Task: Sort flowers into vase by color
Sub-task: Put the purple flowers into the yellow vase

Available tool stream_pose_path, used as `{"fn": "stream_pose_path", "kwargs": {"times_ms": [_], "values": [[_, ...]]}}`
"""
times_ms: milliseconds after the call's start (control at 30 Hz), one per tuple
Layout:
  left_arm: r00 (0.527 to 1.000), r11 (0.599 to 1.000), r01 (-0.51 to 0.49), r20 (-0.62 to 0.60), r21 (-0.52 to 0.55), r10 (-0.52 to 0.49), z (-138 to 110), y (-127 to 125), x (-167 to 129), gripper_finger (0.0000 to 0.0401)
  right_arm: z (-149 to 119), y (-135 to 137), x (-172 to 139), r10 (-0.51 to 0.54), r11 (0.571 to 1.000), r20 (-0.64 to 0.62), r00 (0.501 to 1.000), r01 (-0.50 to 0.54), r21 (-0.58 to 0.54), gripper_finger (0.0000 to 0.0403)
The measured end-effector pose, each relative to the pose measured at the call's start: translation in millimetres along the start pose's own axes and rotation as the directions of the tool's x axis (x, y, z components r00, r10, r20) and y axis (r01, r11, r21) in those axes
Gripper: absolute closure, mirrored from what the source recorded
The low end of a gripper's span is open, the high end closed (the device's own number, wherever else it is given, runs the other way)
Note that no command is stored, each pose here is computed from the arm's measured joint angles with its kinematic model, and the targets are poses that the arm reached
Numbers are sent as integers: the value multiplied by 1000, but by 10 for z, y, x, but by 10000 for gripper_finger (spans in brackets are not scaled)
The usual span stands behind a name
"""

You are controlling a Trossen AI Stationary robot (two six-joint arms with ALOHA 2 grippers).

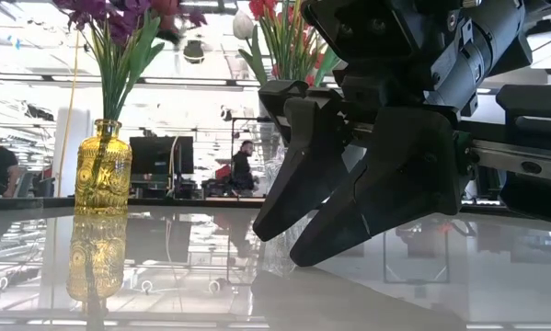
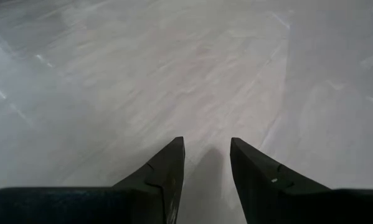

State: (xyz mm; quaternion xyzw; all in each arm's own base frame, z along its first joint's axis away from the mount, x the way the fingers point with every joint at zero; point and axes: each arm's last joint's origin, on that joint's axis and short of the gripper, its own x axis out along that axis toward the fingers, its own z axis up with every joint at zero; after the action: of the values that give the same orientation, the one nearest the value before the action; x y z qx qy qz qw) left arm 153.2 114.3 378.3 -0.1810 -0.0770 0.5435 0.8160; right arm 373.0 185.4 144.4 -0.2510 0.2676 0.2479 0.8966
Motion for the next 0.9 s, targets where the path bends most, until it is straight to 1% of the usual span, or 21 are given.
{"fn": "stream_pose_path", "kwargs": {"times_ms": [67,133,200,300,367,433,500,567,633,667,700,800,900], "values": [[999,998,-34,35,58,32,88,81,-201,395,0,0,0,0,1000,0,1000,0,0,243],[997,990,-69,29,124,66,109,170,-359,395,0,0,0,0,1000,0,1000,0,0,243],[997,981,-83,10,176,83,114,246,-481,395,0,0,0,0,1000,0,1000,0,0,243],[995,974,-81,-32,212,89,90,338,-612,395,0,0,0,0,1000,0,1000,0,0,243],[996,975,-85,-16,203,90,39,401,-671,398,0,0,0,0,1000,0,1000,0,0,243],[998,981,-65,15,184,63,-60,489,-731,399,0,0,0,0,1000,0,1000,0,0,243],[998,990,-20,67,140,10,-182,603,-798,400,0,0,0,0,1000,0,1000,0,0,243],[988,989,100,109,106,-111,-306,698,-867,401,0,0,0,0,1000,0,1000,0,0,243],[963,970,214,144,111,-229,-388,771,-940,401,0,0,0,0,1000,0,1000,0,0,243],[954,961,246,141,126,-263,-435,809,-969,401,0,0,0,0,1000,0,1000,0,0,243],[951,957,258,139,134,-276,-479,850,-997,401,0,0,0,0,1000,0,1000,0,0,243],[953,960,249,146,131,-267,-563,963,-1067,401,0,0,0,0,1000,0,1000,0,0,243],[945,948,296,108,121,-309,-684,1020,-1085,401,0,0,0,0,1000,0,1000,0,0,243]]}}
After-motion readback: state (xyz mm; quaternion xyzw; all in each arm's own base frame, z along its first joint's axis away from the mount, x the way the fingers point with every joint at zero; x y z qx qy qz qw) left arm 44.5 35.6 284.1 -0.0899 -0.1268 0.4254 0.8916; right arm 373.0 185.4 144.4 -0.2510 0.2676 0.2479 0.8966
